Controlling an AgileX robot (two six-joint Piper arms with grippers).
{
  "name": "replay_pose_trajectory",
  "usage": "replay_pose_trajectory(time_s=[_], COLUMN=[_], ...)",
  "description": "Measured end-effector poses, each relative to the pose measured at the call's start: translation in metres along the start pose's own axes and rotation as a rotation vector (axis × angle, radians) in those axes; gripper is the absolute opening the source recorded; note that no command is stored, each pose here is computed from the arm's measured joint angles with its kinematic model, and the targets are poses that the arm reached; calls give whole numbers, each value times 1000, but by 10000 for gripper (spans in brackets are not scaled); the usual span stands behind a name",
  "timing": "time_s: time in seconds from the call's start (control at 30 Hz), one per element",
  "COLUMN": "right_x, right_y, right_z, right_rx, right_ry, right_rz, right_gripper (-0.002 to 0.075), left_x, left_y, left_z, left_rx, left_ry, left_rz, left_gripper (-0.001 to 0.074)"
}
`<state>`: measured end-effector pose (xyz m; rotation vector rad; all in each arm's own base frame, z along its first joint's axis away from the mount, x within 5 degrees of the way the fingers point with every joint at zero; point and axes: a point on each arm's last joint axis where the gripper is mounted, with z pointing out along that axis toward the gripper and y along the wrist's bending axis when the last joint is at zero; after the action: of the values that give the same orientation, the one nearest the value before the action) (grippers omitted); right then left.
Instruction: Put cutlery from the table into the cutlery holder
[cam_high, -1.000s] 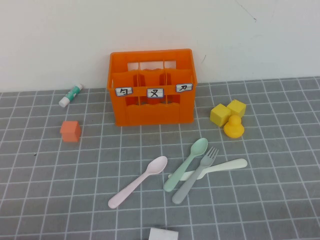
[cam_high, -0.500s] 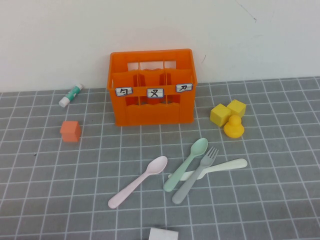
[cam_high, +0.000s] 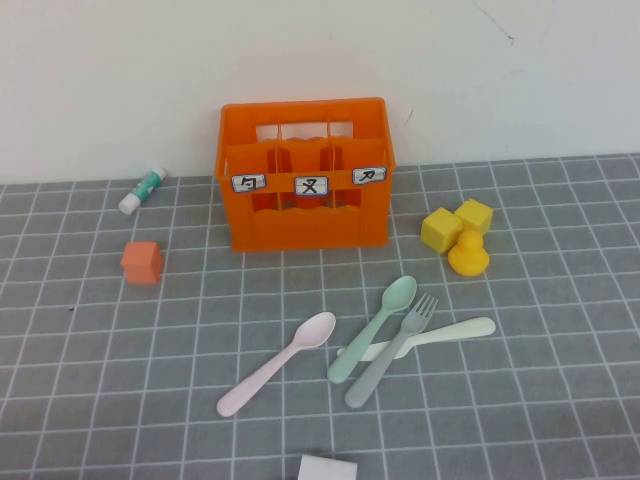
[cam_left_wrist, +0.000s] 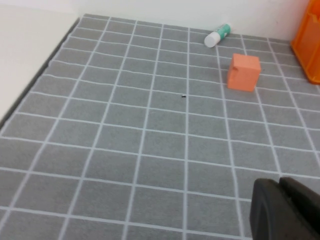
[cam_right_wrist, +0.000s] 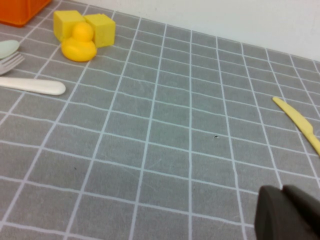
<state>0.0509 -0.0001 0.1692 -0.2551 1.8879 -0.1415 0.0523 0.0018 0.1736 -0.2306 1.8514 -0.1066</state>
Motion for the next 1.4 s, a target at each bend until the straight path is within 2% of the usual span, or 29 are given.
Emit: replay_pose_trajectory(time_s=[0.43,0.57,0.67,0.73,0.8,1.13,1.4], right_x=[0,-3,-7,-10,-12,-16,-14], right_y=[1,9,18,22,23,15,18], right_z=[0,0,-2,-3,-3,-2,-3], right_rx=[-10,-100,-223,-280,-306,-231,-239], right_ry=[-1,-16,-10,-8,-12,-106,-92], right_rz=[24,319,733,893,970,801,632], right_gripper=[-3,-3,-3,-3,-3,-3,-3], left_x=[0,0,0,0,0,0,0], left_y=[-1,-1,-1,-1,-1,-1,-1], left_z=[0,0,0,0,0,0,0], left_rx=[14,14,14,14,14,14,14], left_ry=[2,2,2,2,2,2,2], left_rz=[-40,-40,-40,-40,-40,-40,-41], left_gripper=[-1,-1,-1,-1,-1,-1,-1])
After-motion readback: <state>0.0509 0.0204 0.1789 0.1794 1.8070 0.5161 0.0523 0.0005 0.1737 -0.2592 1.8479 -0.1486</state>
